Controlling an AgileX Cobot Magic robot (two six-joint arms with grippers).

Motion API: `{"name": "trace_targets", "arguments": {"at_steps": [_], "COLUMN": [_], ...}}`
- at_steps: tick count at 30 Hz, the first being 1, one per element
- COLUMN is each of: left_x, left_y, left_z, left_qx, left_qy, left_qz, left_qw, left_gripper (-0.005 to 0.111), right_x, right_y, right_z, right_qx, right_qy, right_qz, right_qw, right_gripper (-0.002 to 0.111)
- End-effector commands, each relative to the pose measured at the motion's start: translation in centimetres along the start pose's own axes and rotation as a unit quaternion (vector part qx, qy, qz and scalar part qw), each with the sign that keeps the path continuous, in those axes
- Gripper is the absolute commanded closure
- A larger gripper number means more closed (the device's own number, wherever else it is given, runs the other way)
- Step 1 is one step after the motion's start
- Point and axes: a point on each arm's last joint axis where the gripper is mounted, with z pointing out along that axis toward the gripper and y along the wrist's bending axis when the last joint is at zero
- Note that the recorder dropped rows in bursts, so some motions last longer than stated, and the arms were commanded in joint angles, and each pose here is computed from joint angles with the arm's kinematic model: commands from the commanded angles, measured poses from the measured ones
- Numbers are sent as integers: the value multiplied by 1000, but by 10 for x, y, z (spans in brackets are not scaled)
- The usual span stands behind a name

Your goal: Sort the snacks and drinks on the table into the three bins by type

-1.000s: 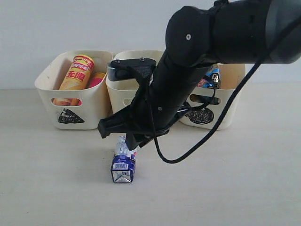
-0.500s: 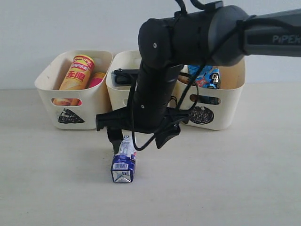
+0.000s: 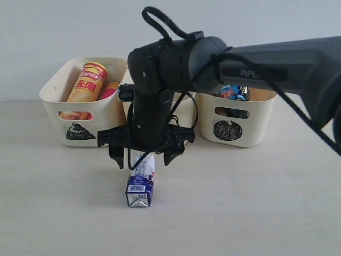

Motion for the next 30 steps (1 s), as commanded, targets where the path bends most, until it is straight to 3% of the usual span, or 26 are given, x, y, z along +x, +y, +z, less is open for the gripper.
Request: {"name": "trace_targets", "arguments": {"at_steps": [1, 13, 16, 23, 27, 30], "left_x": [0, 0, 0, 0, 0, 0], "left_y": [0, 0, 0, 0, 0, 0], "left_z": [-1, -1, -1, -1, -1, -1], "left_qx": [2, 2, 2, 2, 2, 2], "left_qy": [-4, -4, -4, -4, -4, -4], "left_qz": [-2, -2, -2, -2, -2, -2], "left_qw": [1000, 1000, 1000, 1000, 1000, 1000], "left_gripper": [102, 102, 102, 102, 102, 102], "right_x": [-3, -4, -4, -3, -4, -10], "right_y": [-1, -1, -1, -2, 0, 3], "right_z": [20, 58, 60, 58, 40, 0], "right_qx": [12, 7, 6, 10, 6, -11], "right_qy": [-6, -16, -18, -9, -14, -46], "right_qz": [-5, -9, -9, -8, -23, -38], "right_qw": [1000, 1000, 1000, 1000, 1000, 998], "right_gripper": [32, 32, 47, 109, 108, 108]}}
